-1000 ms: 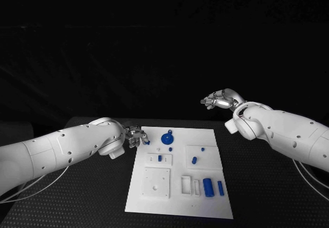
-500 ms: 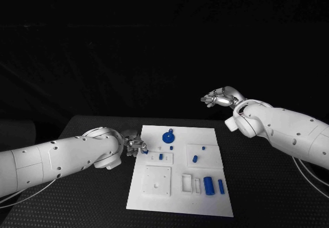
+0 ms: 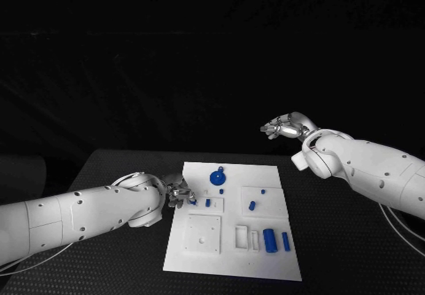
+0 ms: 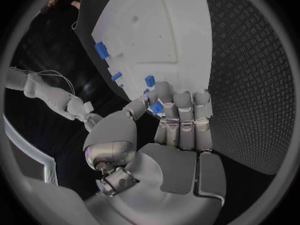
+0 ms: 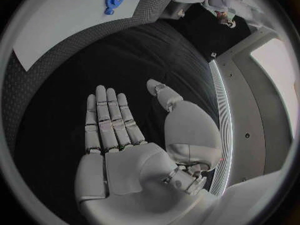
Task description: Assemble the parts on the task board
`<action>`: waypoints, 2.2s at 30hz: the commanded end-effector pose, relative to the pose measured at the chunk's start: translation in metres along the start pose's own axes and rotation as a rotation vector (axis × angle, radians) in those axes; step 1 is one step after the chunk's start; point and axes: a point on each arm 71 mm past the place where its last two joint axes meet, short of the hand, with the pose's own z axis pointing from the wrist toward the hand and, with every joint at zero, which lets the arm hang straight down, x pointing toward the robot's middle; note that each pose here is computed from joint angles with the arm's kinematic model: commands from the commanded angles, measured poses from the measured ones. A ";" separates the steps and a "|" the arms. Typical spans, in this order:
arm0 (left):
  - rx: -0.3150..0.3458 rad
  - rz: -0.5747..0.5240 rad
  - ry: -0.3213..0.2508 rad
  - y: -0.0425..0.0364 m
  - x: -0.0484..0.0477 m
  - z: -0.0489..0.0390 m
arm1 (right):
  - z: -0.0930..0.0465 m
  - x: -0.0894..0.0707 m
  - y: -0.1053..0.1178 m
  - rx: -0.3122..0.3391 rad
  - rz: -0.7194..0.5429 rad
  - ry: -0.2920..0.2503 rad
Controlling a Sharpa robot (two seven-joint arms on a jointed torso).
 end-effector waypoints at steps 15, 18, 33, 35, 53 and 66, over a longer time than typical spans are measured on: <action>0.005 0.045 -0.052 -0.0026 0.0058 0.0076 | 0.000 0.002 0.002 -0.009 0.004 0.014; 0.003 0.047 -0.059 -0.0022 0.0050 0.0081 | 0.000 0.002 0.002 -0.009 0.003 0.013; 0.004 0.055 -0.047 -0.0050 0.0069 0.0087 | 0.000 0.002 0.002 -0.009 0.004 0.014; 0.005 0.056 -0.045 -0.0055 0.0074 0.0088 | 0.000 0.002 0.002 -0.009 0.004 0.014; -0.004 0.079 -0.037 -0.0062 0.0107 0.0116 | -0.001 0.002 0.002 -0.010 0.004 0.016; -0.016 0.098 -0.045 -0.0061 0.0114 0.0136 | -0.001 0.003 0.003 -0.012 0.005 0.019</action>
